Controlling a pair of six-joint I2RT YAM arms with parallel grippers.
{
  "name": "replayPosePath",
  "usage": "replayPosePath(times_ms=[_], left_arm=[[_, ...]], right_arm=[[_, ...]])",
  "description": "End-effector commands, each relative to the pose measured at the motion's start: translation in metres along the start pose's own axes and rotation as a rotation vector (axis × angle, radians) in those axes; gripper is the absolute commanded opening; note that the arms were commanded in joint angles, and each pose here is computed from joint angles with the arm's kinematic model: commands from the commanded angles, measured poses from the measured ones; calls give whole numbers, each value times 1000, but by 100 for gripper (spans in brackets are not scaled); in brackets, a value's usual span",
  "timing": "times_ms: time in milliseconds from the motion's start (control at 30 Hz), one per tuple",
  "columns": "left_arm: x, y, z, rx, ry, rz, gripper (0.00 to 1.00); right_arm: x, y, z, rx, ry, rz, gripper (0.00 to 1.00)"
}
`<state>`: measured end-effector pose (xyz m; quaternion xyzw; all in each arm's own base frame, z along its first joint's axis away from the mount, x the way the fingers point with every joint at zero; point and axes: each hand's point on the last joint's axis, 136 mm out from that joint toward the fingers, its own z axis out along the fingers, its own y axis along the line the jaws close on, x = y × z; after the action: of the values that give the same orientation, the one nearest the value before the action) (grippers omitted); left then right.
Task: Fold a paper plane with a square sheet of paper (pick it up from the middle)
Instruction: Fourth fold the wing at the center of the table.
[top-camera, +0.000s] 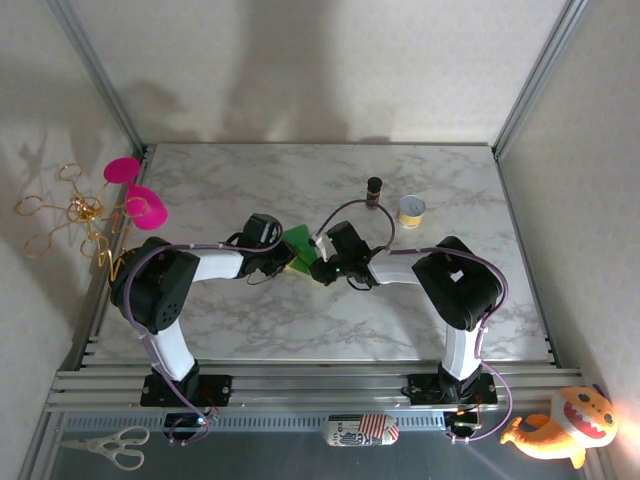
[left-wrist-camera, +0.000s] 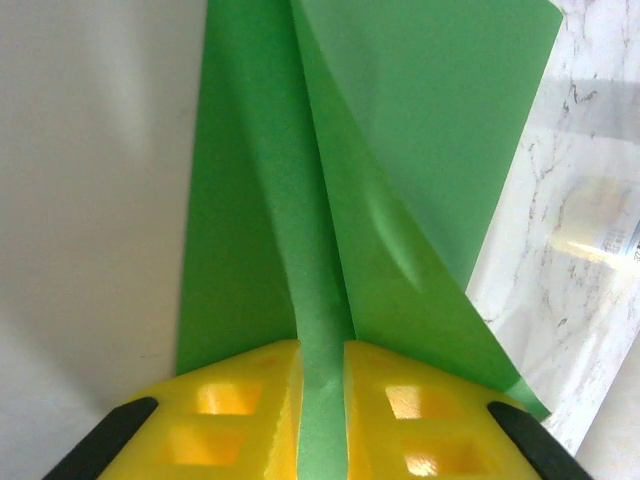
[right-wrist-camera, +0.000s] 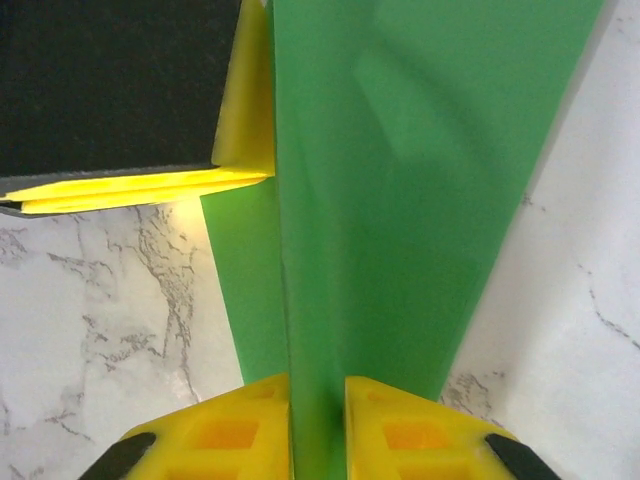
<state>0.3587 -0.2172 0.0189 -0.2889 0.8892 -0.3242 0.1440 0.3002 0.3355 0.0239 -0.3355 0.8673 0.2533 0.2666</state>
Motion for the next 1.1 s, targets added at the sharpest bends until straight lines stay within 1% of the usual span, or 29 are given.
replayPosePath(times_ms=[0, 300, 500, 733, 900, 1067], left_arm=[[4, 10, 5, -40, 13, 1, 22], [5, 13, 6, -62, 15, 18, 25], [7, 12, 7, -58, 24, 21, 28], [8, 10, 6, -49, 28, 24, 30], [8, 10, 6, -47, 28, 23, 31], [8, 10, 5, -47, 27, 24, 32]], right_arm=[[-7, 3, -13, 1, 8, 29, 22], [-10, -1, -23, 47, 9, 49, 26], [-5, -3, -17, 84, 40, 28, 27], [-3, 0, -10, 93, 59, 10, 26], [-1, 1, -7, 95, 65, 10, 20], [5, -2, -4, 109, 77, 11, 20]])
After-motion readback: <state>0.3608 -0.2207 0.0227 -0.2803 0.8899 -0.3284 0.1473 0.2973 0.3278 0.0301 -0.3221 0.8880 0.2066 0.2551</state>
